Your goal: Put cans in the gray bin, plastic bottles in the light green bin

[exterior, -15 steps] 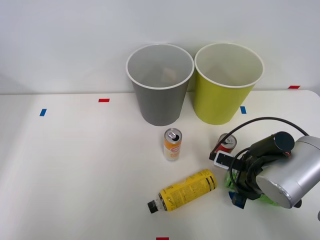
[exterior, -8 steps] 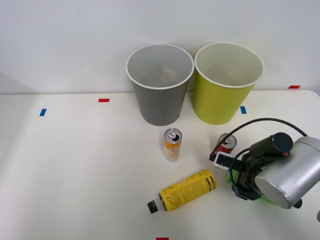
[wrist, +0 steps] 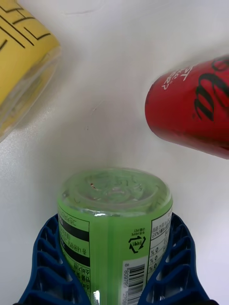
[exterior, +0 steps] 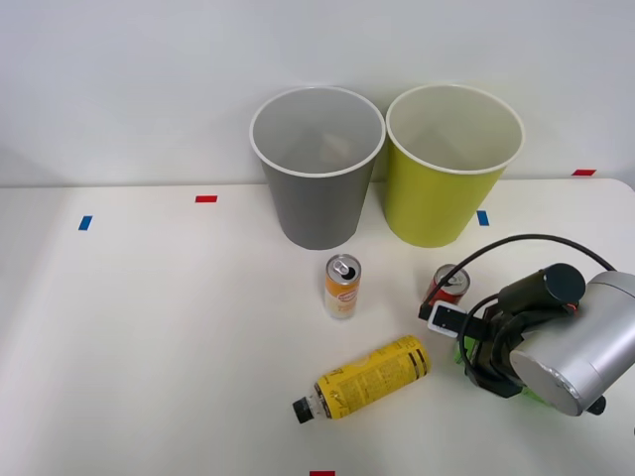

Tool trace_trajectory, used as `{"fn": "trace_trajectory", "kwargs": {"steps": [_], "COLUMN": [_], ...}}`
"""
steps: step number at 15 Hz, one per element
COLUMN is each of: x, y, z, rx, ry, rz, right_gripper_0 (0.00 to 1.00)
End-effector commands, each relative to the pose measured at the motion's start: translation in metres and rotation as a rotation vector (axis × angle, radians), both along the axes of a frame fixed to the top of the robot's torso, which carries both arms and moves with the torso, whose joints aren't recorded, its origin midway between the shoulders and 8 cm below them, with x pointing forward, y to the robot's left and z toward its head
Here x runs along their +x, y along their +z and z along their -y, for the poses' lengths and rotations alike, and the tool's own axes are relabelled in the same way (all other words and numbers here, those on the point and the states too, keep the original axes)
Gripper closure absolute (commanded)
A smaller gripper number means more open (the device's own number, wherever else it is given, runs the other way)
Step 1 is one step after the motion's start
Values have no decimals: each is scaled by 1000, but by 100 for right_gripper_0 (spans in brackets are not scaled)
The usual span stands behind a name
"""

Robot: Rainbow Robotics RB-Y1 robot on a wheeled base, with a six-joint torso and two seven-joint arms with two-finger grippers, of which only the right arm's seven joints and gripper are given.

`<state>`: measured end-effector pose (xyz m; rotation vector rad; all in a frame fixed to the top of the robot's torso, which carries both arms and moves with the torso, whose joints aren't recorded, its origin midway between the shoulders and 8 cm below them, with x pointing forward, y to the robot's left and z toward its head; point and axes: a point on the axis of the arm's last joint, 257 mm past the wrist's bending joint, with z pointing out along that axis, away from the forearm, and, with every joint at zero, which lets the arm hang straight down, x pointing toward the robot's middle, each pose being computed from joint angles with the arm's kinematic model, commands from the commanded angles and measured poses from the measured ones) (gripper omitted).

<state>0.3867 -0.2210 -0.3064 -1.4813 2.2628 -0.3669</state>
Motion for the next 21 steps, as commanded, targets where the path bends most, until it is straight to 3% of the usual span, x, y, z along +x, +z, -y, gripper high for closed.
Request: {"fn": "trace_trajectory", "kwargs": {"steps": [1,9,16,21], "x": [-12,-11,5,16], "y": [28,88,172,236], "z": [3,-24,-67,-96], "rx": [9,265,632,902], "ry": [-19,-27,14,59], "rz": [-14,11,85,194], "right_gripper_0": [100,100,100,100]}}
